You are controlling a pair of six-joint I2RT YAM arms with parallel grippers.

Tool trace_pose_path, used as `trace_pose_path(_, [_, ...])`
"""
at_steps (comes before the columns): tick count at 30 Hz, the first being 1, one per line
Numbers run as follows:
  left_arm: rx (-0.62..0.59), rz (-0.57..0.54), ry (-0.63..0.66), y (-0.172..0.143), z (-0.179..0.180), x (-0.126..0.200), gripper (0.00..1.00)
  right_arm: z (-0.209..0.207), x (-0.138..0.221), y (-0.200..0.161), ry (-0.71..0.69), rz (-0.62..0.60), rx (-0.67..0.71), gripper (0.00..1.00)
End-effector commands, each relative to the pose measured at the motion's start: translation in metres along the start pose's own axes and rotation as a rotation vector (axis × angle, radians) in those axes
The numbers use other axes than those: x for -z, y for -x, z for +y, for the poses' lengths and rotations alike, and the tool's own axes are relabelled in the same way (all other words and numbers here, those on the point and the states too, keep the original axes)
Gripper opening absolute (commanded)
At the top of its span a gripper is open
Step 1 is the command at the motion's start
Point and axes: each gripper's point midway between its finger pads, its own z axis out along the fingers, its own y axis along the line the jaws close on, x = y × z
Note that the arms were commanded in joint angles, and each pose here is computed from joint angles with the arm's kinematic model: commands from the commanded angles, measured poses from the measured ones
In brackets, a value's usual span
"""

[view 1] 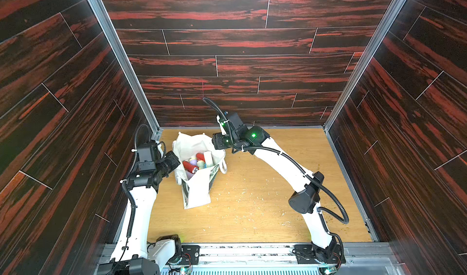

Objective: Put the flashlights into the tote bags
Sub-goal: Move the canvas bag to the center of the board.

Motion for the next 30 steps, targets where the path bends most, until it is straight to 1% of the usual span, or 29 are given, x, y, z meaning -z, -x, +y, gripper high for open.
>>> trace_pose_path(1, [-0.006,0.042,0.116,-0.01,0.021,0.005,0.0,-0.008,-0.021,-0.019,-0.031,0.07,-0.031,0.65])
trace_pose_path(6, [-0.02,0.043,0.183,-0.009,0.031,0.008,0.0,-0.007,-0.039,-0.034,-0.009,0.128,-0.059,0.65])
trace_pose_path(9, [-0.026,0.045,0.206,-0.01,0.035,0.008,0.0,-0.012,-0.049,-0.045,-0.029,0.162,-0.075,0.65])
trace_pose_path(12, [-0.024,0.046,0.21,-0.01,0.036,0.007,0.0,-0.019,-0.059,-0.057,-0.048,0.201,-0.09,0.65])
trace_pose_path(15, [-0.025,0.052,0.211,-0.011,0.036,0.006,0.0,-0.016,-0.067,-0.065,-0.03,0.227,-0.092,0.65])
trace_pose_path(17, [-0.025,0.054,0.209,-0.012,0.036,0.005,0.0,-0.013,-0.07,-0.068,-0.009,0.238,-0.094,0.62])
trace_pose_path(20, [-0.027,0.053,0.21,-0.012,0.036,0.005,0.0,-0.007,-0.074,-0.068,0.02,0.239,-0.096,0.52])
trace_pose_path(24, [-0.027,0.055,0.21,-0.012,0.036,0.005,0.0,-0.007,-0.077,-0.069,0.023,0.244,-0.1,0.39])
trace_pose_path(28, [-0.026,0.058,0.21,-0.013,0.037,0.004,0.0,-0.012,-0.08,-0.073,0.005,0.253,-0.1,0.22])
trace_pose_path(30, [-0.026,0.061,0.209,-0.013,0.036,0.004,0.0,-0.014,-0.079,-0.071,-0.004,0.248,-0.1,0.1])
